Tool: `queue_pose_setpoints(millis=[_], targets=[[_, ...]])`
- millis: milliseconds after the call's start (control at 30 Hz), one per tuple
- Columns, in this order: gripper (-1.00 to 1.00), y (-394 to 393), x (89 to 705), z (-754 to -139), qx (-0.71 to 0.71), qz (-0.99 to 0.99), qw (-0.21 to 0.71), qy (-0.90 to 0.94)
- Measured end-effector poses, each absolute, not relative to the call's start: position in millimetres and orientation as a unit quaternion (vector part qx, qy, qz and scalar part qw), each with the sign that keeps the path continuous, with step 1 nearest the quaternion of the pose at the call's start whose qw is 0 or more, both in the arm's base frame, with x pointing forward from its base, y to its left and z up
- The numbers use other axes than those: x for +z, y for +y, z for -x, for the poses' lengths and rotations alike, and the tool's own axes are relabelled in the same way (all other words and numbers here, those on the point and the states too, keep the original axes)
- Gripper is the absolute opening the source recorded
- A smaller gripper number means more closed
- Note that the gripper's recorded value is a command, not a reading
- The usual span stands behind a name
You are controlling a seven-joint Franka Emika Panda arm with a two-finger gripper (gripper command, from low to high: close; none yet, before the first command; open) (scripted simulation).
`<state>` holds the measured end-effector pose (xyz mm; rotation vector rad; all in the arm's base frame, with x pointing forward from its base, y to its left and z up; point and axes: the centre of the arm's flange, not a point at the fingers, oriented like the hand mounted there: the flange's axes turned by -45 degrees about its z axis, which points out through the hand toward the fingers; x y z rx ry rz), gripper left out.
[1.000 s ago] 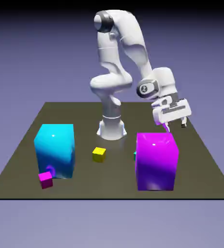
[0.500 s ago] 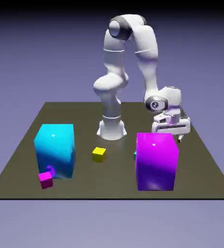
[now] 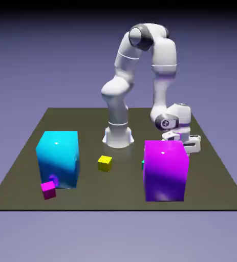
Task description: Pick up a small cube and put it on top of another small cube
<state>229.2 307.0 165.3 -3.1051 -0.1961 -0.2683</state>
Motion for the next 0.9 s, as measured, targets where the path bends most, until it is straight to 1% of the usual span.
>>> queue_pose_setpoints(millis=[100, 167, 233, 467, 667, 900], targets=[[-1.0, 304, 190, -226, -0.087, 0.994, 0.007, -0.065], [-1.0, 303, 193, -226, -0.087, 0.994, 0.006, -0.065], [-1.0, 327, 190, -215, -0.08, 0.994, 0.01, -0.08], [-1.0, 373, 190, -281, -0.071, 0.997, 0.011, -0.039], [-1.0, 407, 195, -338, -0.044, 0.998, 0.035, 0.004], [-1.0, 407, 220, -419, -0.039, 0.995, 0.073, 0.054]])
